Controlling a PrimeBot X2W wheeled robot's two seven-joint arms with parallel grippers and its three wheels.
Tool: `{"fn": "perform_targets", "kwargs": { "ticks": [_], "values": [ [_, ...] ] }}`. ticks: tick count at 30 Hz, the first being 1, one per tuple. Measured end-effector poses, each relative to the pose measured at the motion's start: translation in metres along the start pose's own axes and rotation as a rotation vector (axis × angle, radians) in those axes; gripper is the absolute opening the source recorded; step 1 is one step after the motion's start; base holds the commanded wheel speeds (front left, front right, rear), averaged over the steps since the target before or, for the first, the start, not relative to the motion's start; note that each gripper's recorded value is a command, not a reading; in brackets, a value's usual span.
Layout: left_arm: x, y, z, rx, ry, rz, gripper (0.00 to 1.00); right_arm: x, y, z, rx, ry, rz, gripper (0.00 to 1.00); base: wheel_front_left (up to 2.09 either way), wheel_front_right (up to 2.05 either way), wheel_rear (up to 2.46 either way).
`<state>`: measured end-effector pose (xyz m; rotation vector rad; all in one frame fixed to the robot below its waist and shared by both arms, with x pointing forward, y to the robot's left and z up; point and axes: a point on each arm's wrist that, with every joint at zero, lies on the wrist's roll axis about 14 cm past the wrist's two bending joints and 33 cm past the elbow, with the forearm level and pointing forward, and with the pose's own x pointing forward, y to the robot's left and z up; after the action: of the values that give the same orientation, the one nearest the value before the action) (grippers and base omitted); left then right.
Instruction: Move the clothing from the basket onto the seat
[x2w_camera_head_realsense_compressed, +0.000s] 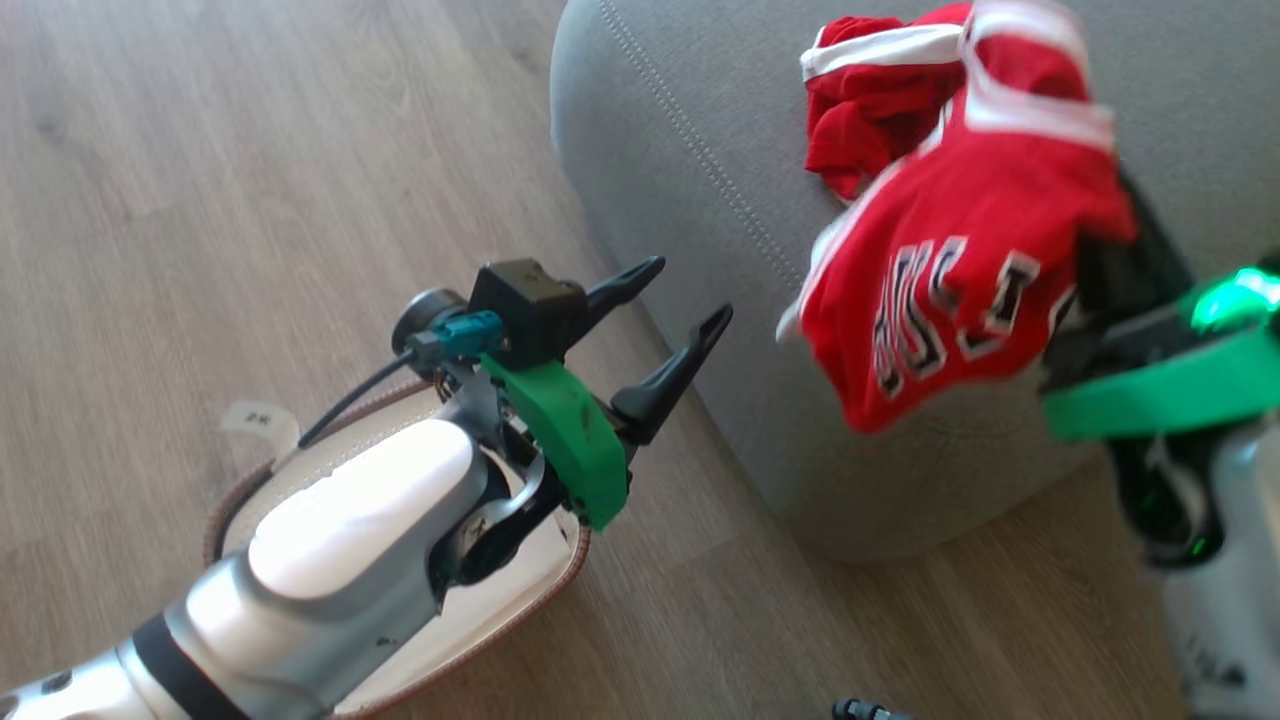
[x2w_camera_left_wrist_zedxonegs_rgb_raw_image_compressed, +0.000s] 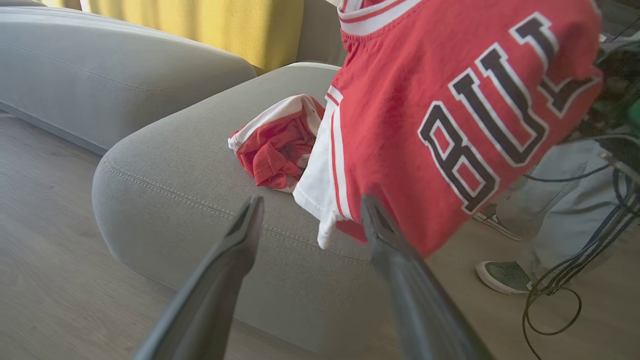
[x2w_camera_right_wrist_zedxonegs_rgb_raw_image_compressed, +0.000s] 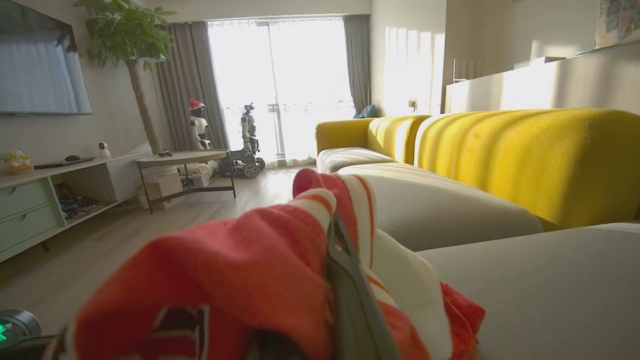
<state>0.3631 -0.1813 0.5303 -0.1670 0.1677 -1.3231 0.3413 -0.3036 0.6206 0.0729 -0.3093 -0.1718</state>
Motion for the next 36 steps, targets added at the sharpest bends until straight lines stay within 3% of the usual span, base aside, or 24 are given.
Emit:
{"fn": "perform_targets", "kwargs": {
  "ticks": [5, 22, 26, 30, 36],
  "values": [
    [-0.002, 0.012, 0.005, -0.003, -0.013, 0.016, 1.00, 0.039, -0.017, 0.014, -0.078, -0.014, 0.022, 0.00, 0.00, 0.00, 0.00],
    [-0.022, 0.077, -0.022, -0.046, 0.024, 0.109, 1.00, 0.126, -0.126, 0.026, -0.281, 0.014, -0.208, 0.00, 0.00, 0.00, 0.00],
    [-0.025, 0.093, -0.032, -0.064, 0.029, 0.127, 1.00, 0.148, -0.149, 0.020, -0.382, 0.045, -0.265, 0.00, 0.00, 0.00, 0.00],
    [-0.030, 0.109, -0.040, -0.079, 0.036, 0.152, 1.00, 0.170, -0.153, -0.008, -0.442, 0.112, -0.268, 0.00, 0.00, 0.00, 0.00],
    [-0.039, 0.125, -0.057, -0.103, 0.054, 0.187, 1.00, 0.184, -0.141, -0.075, -0.428, 0.253, -0.229, 0.00, 0.00, 0.00, 0.00]
  ]
}}
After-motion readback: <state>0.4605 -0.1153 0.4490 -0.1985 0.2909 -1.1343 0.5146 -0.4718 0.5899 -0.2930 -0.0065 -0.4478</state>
